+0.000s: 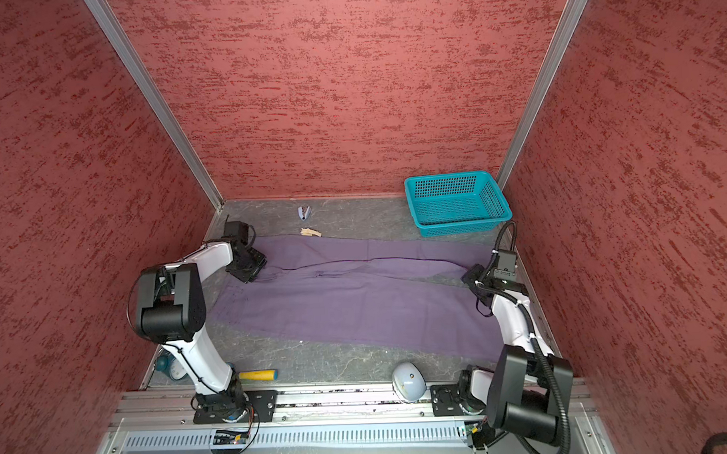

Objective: Fold and stack the trousers

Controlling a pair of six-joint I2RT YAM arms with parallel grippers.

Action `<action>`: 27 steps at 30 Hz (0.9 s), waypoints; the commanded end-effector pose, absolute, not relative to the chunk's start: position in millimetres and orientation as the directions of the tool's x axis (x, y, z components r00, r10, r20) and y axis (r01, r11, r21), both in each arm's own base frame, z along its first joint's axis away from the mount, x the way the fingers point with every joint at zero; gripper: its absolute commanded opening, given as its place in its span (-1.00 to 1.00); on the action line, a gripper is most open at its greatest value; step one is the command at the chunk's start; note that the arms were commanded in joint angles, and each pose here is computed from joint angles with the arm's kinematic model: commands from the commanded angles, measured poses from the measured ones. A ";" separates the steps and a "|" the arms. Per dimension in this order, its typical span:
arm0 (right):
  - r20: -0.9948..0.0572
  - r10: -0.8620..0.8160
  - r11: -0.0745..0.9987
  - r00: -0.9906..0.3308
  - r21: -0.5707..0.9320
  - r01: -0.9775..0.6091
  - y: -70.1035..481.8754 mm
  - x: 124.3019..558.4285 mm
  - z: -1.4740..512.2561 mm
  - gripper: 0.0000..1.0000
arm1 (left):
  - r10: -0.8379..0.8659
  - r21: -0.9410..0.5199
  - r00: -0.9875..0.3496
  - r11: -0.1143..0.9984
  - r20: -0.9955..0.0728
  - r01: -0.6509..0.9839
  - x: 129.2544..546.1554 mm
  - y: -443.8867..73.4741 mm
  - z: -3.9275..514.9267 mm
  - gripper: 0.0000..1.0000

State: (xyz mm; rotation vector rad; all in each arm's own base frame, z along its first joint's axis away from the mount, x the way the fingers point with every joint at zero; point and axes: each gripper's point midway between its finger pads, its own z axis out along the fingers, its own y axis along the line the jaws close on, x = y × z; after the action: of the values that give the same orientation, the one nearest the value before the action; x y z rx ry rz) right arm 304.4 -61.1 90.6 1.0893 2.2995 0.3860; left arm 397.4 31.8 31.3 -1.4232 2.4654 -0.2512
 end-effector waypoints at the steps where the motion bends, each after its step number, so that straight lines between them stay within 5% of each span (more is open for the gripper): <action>1: -0.364 0.783 0.621 -0.505 0.516 0.590 -59.1 319.5 96.6 0.45 | -0.909 -0.278 -0.396 0.416 -0.129 -0.866 376.2 55.9 20.0 -0.21; 10: -0.283 0.849 0.519 -0.445 0.602 0.607 -55.8 341.7 83.3 0.57 | -0.941 -0.263 -0.326 0.339 -0.092 -0.903 323.2 85.6 10.0 -0.24; 22: -0.176 0.907 0.382 -0.382 0.724 0.574 -34.0 371.0 76.5 0.47 | -0.932 -0.268 -0.348 0.363 -0.103 -0.892 318.4 77.6 16.1 -0.25; 25: -0.132 0.922 0.340 -0.365 0.727 0.597 -28.1 375.6 60.0 0.40 | -0.931 -0.265 -0.352 0.366 -0.101 -0.892 317.8 76.6 14.6 -0.25; 27: -0.134 0.928 0.333 -0.347 0.717 0.612 -31.7 376.3 53.8 0.17 | -0.930 -0.262 -0.354 0.367 -0.098 -0.893 317.3 77.2 13.4 -0.25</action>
State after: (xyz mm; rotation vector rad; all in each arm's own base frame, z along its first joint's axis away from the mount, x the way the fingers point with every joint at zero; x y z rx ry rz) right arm 366.2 -31.4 53.3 1.3028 2.1425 0.7317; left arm 341.5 83.8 28.9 -1.5959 2.3102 -0.2918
